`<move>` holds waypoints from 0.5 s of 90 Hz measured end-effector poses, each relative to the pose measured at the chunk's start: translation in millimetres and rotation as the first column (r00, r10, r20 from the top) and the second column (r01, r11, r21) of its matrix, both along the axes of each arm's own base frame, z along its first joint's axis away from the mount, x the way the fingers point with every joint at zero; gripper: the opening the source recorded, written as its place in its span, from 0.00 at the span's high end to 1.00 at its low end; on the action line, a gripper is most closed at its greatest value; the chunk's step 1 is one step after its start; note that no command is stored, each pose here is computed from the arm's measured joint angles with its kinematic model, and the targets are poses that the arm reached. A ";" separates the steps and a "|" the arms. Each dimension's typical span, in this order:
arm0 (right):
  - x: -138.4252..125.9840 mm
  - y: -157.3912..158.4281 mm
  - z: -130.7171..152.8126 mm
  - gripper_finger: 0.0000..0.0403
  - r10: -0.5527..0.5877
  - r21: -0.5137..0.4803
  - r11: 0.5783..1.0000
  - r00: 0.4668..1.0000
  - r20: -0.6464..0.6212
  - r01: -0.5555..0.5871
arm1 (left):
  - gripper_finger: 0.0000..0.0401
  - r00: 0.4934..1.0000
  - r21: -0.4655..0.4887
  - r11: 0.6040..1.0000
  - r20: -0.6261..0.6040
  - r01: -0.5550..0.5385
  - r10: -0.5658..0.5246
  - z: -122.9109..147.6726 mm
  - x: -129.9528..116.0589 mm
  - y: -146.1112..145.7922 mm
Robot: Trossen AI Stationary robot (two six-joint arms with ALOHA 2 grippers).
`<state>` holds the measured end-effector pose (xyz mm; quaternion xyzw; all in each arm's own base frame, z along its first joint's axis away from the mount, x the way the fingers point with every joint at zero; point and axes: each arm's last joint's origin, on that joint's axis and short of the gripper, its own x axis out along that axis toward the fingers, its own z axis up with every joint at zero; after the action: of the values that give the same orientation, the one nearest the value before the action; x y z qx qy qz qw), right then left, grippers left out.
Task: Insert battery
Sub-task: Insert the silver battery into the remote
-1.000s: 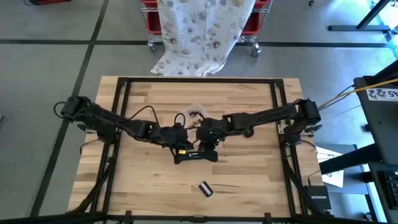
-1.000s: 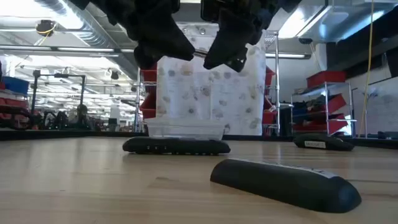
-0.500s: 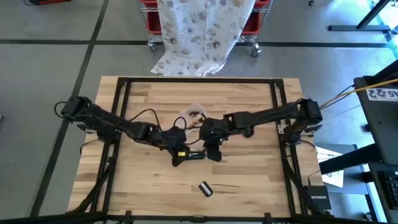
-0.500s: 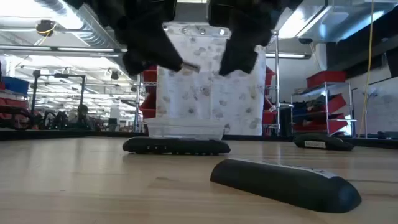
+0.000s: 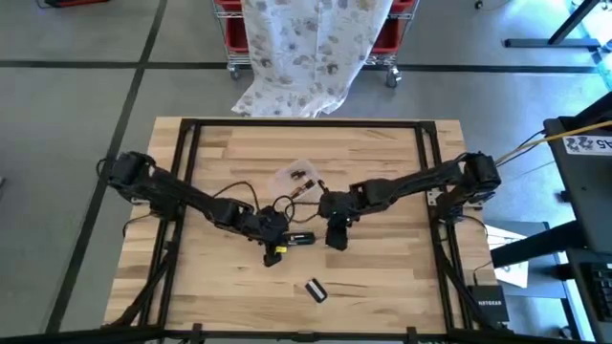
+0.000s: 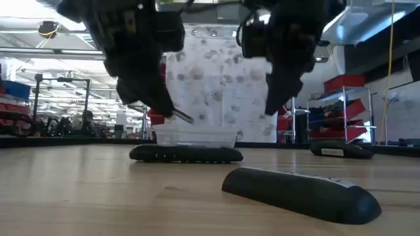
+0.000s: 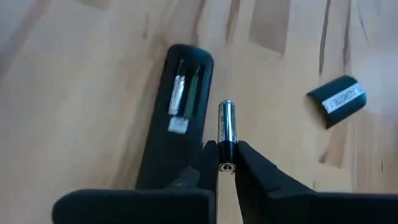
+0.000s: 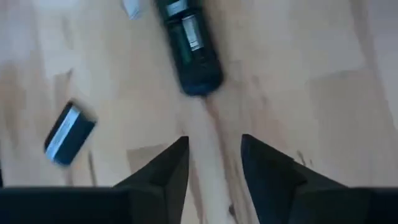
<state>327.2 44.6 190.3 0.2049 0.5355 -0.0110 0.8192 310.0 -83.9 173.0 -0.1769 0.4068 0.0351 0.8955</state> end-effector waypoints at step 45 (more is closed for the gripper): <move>2.4 2.1 -4.3 0.74 -0.086 0.072 0.994 0.996 0.039 0.083 | 0.98 0.995 -0.045 0.997 -0.078 -0.067 0.063 -27.1 11.6 16.2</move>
<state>329.6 46.7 186.0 0.2563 0.5091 -0.0226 0.8213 321.6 -67.7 145.9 -0.2097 0.4356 0.0614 0.8732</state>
